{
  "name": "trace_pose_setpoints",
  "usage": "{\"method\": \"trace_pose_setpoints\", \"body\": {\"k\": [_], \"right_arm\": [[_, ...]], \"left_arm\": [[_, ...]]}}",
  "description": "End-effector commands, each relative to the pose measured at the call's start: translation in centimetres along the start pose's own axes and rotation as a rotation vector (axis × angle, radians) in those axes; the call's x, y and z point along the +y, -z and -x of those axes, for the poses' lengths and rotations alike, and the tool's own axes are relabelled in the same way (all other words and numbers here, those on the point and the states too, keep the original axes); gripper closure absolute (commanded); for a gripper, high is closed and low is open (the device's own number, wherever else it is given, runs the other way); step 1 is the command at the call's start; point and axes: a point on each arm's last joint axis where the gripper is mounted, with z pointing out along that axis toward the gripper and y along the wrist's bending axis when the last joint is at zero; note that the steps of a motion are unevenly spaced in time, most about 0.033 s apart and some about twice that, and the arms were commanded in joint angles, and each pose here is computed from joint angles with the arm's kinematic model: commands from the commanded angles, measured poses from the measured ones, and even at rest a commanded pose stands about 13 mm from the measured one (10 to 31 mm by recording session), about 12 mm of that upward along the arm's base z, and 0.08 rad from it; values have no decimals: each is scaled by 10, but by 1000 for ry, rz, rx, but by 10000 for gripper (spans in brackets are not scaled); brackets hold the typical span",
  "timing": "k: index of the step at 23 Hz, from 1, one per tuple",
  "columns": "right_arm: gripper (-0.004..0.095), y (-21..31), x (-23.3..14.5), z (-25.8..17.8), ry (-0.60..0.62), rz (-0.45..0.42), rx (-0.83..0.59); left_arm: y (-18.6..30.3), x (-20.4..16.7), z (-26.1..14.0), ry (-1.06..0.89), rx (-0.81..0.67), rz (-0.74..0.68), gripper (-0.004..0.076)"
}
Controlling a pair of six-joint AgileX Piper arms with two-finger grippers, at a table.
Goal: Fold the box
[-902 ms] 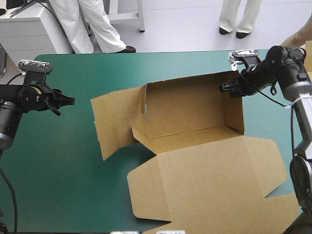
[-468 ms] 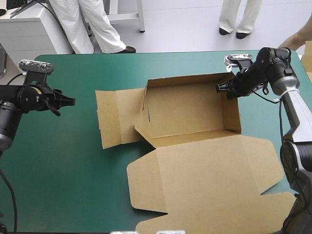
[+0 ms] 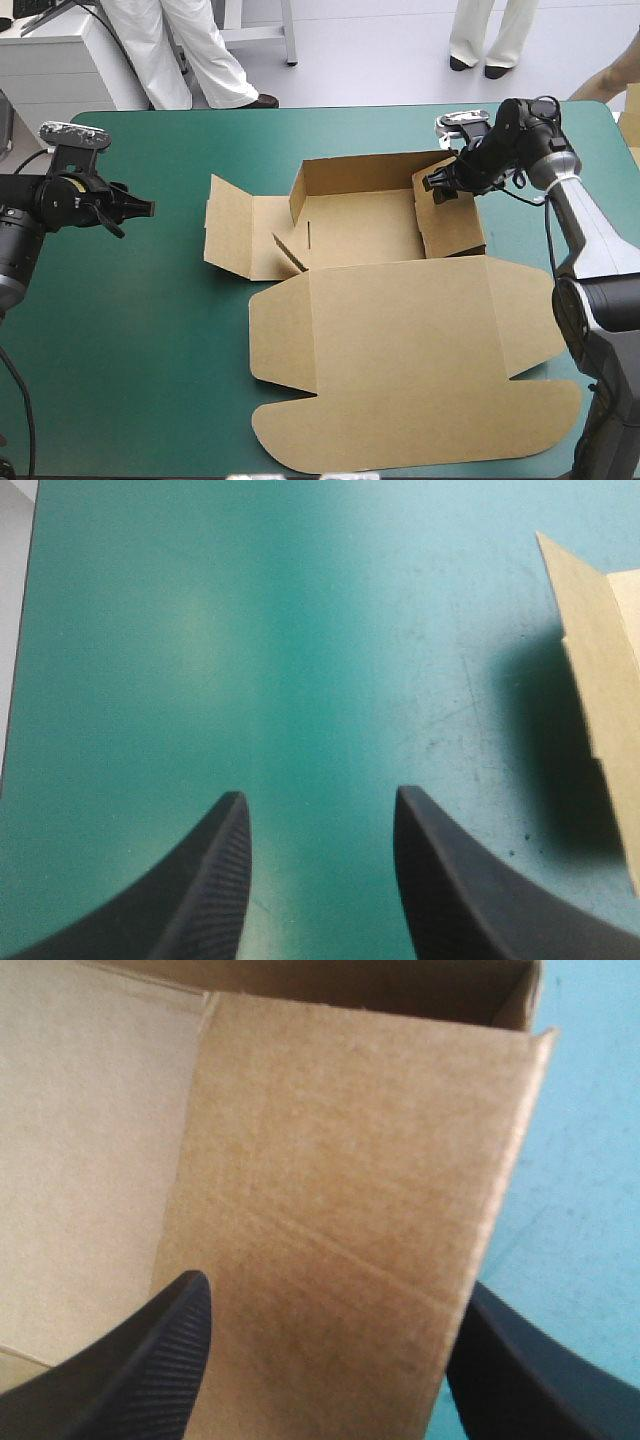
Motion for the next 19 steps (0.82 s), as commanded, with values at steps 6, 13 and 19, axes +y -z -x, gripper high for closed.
{"method": "trace_pose_setpoints", "body": {"k": [6,13,19], "right_arm": [[264,84,6,12,-16,-115,-168],[292,174,31,-10,-52,-126,-369],[295,192,72,-33,16,-186,-376]], "left_arm": [[20,2,8,-7,-93,10,398],[20,2,7,-10,-80,9,398],[20,1,7,-7,-82,1,398]]}}
